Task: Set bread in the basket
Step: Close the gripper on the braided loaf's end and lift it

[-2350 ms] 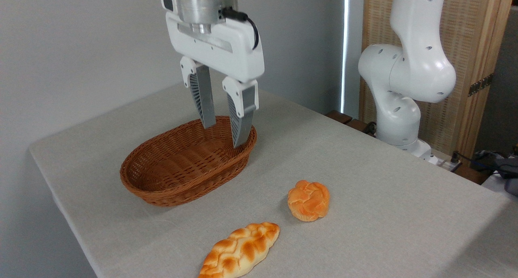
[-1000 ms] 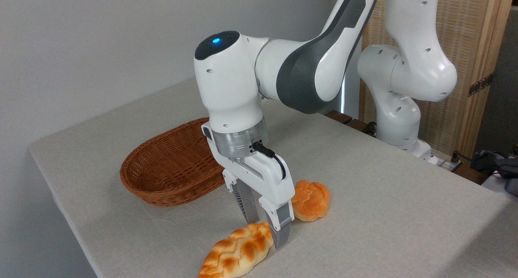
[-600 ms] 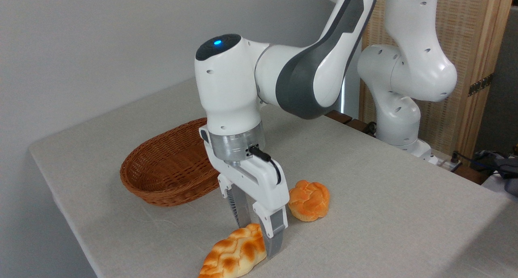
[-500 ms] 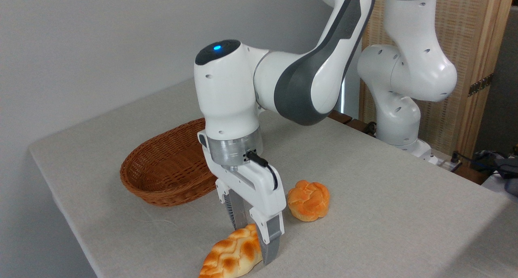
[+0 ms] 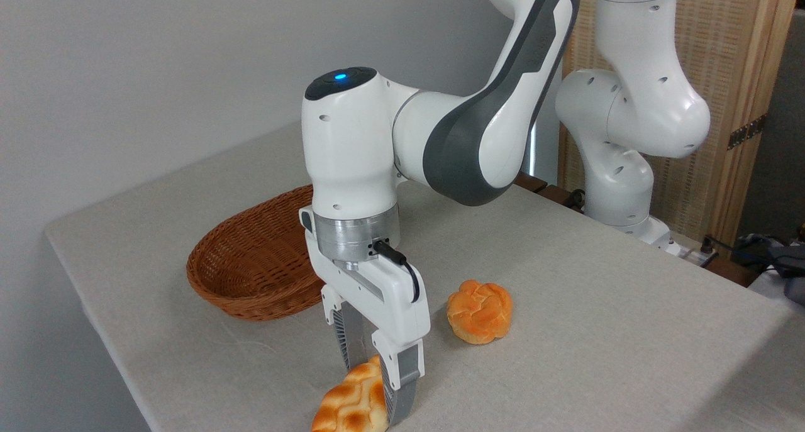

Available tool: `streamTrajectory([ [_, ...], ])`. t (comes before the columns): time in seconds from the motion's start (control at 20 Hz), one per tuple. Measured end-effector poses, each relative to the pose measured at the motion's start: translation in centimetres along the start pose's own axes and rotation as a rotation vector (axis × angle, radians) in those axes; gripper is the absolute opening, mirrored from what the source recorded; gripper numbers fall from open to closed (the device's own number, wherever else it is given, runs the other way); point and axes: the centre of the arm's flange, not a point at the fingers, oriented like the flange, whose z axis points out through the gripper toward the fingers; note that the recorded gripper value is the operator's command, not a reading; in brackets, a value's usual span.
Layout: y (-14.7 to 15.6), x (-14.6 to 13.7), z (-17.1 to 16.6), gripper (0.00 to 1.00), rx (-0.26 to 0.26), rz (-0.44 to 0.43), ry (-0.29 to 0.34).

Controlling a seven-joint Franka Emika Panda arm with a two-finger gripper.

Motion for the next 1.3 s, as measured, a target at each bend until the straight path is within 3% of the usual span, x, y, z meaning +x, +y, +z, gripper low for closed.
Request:
streamTrajectory([
  [0.1,-0.01,0.01,-0.01,0.97,0.001,0.0,0.001],
  [0.25,-0.3,0.29,-0.07,0.65,0.027,0.0,0.023],
  [0.4,-0.36,0.38,0.12,0.49,0.031,0.001,0.027],
  [1.3,-0.44,0.39,0.04,0.45,0.033,0.0,0.028],
])
